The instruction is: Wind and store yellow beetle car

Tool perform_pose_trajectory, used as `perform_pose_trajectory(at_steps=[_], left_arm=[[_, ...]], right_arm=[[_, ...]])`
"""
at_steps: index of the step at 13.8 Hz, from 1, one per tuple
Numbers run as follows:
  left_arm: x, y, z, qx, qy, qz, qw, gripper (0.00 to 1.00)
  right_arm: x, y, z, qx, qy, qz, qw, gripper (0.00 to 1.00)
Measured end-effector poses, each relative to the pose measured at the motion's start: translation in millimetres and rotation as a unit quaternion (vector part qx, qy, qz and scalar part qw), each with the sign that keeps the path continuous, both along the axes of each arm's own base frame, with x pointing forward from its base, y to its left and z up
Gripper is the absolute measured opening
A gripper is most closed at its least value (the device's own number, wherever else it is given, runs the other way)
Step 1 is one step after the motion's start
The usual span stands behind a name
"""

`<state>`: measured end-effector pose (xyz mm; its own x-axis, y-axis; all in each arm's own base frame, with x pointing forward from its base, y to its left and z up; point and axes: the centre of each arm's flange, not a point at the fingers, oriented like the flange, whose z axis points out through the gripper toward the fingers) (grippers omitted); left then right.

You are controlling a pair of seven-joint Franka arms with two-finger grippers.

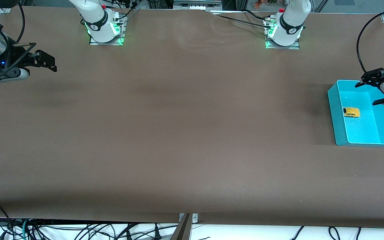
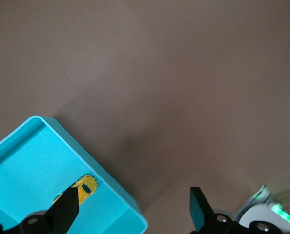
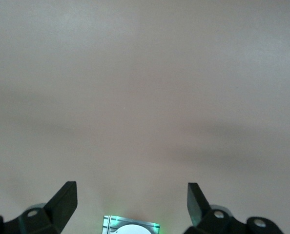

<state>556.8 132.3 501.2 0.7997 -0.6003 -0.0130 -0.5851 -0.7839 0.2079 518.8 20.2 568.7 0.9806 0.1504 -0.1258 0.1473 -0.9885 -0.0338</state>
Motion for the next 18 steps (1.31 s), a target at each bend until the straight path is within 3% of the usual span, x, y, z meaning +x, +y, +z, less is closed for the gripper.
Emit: perform_pose_trajectory(at_steps=[4,7,11,15,18], left_arm=[[16.1,-58.3,33.2,0.024,0.006,0.128,0.991,1.00],[19.1,-110.5,42.6,0.034,0.015,0.186,0.982,1.00],[11.9,-141.3,55.2,0.054,0.043,0.296,0.953,1.00],[13.0,-109.2,77.3,0.062,0.029,0.342,0.937,1.00],[14.1,-105.7,86.0,0.060,0.020,0.346,0.936,1.00]], right_arm=[[0.0,-0.9,0.0,0.000,0.000,-0.001,1.000,1.00],[0.1,-1.5,0.0,0.000,0.000,-0.001,1.000,1.00],[0.1,-1.7,0.0,0.000,0.000,-0.001,1.000,1.00],[0.1,-1.9,0.0,0.000,0.000,-0.002,1.000,1.00],[0.1,-2.1,0.0,0.000,0.000,-0.002,1.000,1.00]])
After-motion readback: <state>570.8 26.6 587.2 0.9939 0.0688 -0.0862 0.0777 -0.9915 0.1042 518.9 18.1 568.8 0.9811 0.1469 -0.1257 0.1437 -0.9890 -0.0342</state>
